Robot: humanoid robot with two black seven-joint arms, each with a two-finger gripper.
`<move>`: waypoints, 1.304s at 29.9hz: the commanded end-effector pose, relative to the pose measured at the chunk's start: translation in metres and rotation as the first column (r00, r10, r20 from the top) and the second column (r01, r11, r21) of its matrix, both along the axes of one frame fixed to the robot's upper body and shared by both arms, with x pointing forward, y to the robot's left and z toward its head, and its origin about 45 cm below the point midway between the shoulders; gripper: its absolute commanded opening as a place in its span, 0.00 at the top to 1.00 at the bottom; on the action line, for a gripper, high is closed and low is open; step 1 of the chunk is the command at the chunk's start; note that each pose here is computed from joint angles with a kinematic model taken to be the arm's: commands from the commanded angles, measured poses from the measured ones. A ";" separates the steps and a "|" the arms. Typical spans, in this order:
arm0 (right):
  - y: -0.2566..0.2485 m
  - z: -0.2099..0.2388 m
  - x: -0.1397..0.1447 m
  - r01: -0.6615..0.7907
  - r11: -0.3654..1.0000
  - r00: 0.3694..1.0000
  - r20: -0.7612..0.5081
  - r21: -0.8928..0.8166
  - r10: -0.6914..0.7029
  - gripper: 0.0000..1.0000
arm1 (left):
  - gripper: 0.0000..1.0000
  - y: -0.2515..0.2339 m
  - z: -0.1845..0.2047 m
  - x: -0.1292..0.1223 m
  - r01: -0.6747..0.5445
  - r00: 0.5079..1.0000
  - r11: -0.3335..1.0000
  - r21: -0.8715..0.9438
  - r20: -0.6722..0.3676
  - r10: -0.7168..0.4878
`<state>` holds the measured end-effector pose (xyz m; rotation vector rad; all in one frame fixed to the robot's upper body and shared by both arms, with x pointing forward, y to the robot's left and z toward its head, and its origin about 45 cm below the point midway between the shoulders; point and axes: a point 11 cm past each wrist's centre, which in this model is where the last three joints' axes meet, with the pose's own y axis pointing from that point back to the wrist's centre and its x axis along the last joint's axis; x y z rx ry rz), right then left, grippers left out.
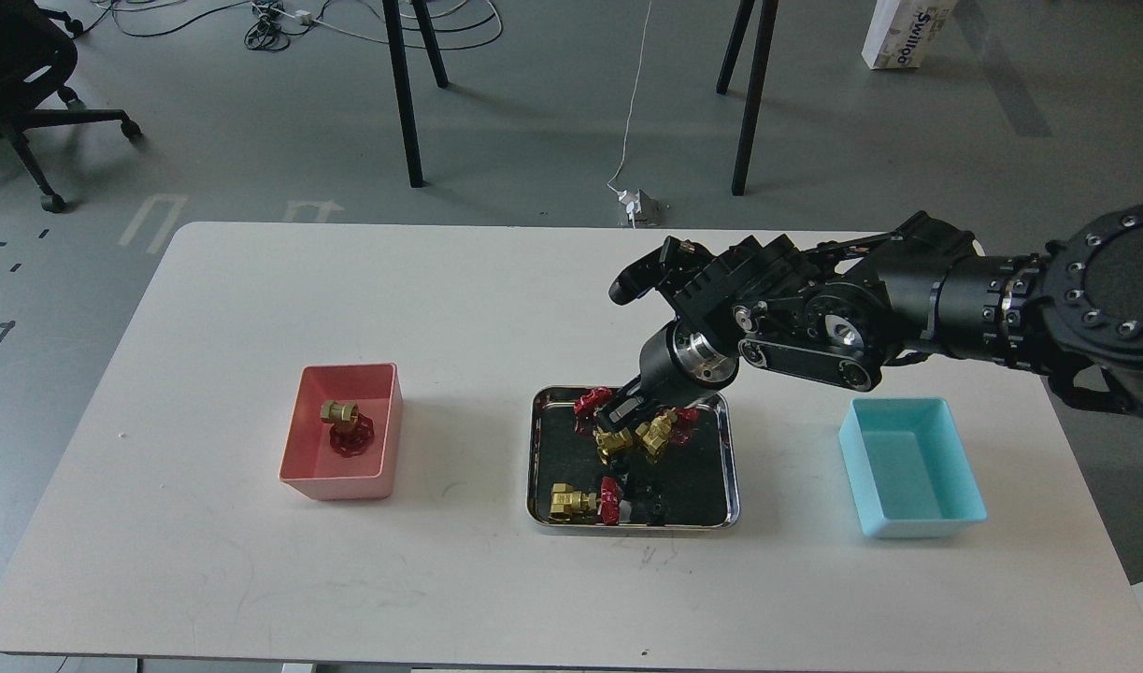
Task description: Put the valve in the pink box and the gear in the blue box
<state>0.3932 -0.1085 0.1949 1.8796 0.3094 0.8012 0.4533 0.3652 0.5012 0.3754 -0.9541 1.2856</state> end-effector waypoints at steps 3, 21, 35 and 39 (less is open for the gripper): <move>-0.113 0.030 0.004 0.224 0.974 0.974 -0.016 0.032 -0.224 0.91 | 0.11 0.000 -0.002 0.000 0.000 1.000 1.000 0.002 -0.003 0.000; -0.280 -0.005 -0.066 0.566 0.824 0.819 -0.099 -0.029 -0.566 0.86 | 0.11 0.004 0.004 -0.002 -0.011 1.000 1.000 -0.003 0.014 0.011; -0.268 0.007 -0.045 0.612 0.785 0.791 -0.093 0.097 -0.605 0.11 | 0.11 0.002 0.004 -0.001 -0.007 1.000 1.000 -0.006 0.017 0.007; -0.253 0.049 -0.009 0.677 0.667 0.723 -0.113 0.312 -0.681 0.07 | 0.11 -0.001 0.002 0.000 -0.003 1.000 1.000 -0.010 0.008 0.003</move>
